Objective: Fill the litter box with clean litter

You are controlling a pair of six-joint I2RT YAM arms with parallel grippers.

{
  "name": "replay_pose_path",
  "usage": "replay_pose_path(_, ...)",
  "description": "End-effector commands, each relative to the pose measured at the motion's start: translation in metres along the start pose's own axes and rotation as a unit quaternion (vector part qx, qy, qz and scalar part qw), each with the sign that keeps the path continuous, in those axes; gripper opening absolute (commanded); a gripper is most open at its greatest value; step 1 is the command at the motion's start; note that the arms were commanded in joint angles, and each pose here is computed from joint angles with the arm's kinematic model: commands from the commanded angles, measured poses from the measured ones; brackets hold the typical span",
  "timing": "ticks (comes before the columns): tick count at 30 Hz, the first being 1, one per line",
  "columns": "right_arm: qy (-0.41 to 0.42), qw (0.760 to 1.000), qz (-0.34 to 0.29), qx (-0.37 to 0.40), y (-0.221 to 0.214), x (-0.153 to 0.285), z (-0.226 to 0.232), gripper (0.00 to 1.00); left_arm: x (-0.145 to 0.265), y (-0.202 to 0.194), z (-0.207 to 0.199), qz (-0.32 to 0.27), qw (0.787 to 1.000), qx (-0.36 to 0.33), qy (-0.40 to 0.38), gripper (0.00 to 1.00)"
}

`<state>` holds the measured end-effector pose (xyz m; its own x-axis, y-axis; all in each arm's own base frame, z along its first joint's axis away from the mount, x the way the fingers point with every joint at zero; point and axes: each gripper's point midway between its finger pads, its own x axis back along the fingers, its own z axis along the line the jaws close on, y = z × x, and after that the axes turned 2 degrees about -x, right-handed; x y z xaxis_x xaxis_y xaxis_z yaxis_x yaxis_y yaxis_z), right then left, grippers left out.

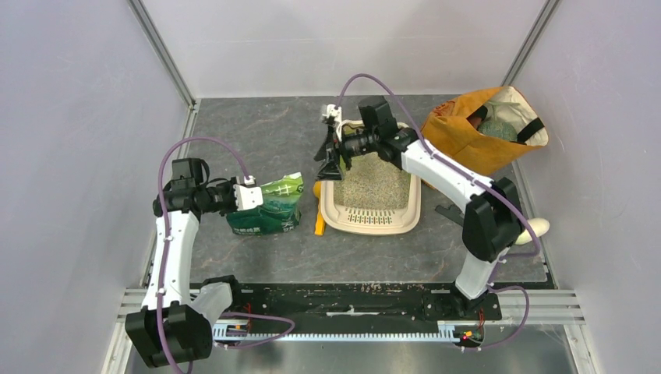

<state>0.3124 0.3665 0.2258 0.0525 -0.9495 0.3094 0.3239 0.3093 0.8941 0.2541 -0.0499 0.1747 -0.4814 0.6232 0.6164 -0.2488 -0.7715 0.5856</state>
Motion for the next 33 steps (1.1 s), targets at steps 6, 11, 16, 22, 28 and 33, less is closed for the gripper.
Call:
replay_pose_path(6,0.025,0.958,-0.05,0.282,0.05,-0.064,0.055,0.8,0.004,0.018,0.007,-0.037,0.999,-0.014,-0.001,0.02)
replay_pose_path(11,0.024,0.951,-0.032,0.308,0.036,-0.089,0.052,0.79,0.004,0.019,0.006,-0.038,0.999,-0.012,-0.001,0.02)
replay_pose_path(16,0.023,0.946,0.019,0.324,-0.005,-0.097,0.038,0.7,0.004,0.017,0.008,-0.034,0.999,-0.006,-0.002,0.02)
replay_pose_path(22,-0.002,0.941,0.052,0.333,-0.025,-0.093,0.023,0.38,0.004,0.013,0.008,-0.027,1.0,0.005,-0.001,0.02)
replay_pose_path(28,-0.028,0.931,0.082,0.353,-0.031,-0.091,0.004,0.29,0.008,0.009,0.016,-0.02,0.999,0.044,0.004,0.02)
replay_pose_path(33,-0.026,0.939,0.083,0.333,-0.03,-0.084,0.008,0.67,0.009,0.006,0.013,-0.019,0.999,0.047,-0.013,0.02)
